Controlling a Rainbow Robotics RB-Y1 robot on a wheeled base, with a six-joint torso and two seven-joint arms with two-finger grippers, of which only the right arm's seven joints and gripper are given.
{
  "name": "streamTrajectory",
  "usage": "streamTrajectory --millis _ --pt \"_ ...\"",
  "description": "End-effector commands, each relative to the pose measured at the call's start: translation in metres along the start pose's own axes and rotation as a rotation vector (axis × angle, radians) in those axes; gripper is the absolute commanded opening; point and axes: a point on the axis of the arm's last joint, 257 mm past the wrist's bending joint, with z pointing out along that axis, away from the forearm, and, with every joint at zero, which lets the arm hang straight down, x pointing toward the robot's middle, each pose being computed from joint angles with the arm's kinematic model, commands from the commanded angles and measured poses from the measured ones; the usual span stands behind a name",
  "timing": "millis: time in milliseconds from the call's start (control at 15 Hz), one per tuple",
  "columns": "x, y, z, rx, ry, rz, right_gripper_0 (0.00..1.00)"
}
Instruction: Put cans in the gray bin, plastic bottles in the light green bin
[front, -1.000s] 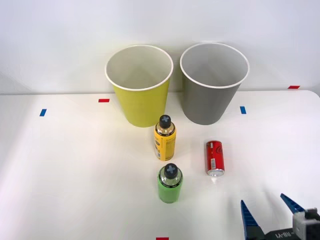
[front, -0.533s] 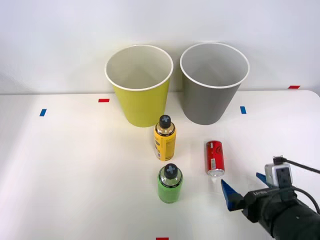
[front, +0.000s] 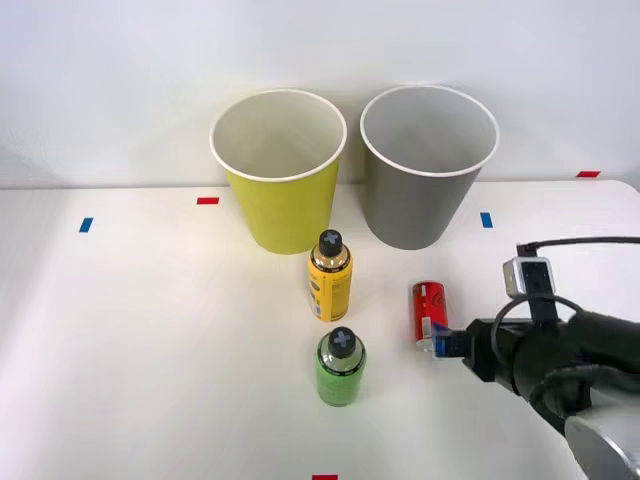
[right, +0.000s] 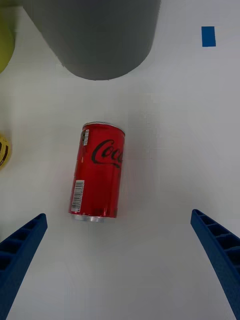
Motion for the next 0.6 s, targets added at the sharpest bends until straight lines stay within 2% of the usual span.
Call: streamTrajectory --millis 67,333,600 --pt "-0.015 0.005 0.021 0.047 0.045 0.041 1.00" --pt "-0.027 0.008 0.056 0.094 0.071 0.088 1.00" --pt "-0.021 0.006 0.053 0.144 0.174 0.089 1.00"
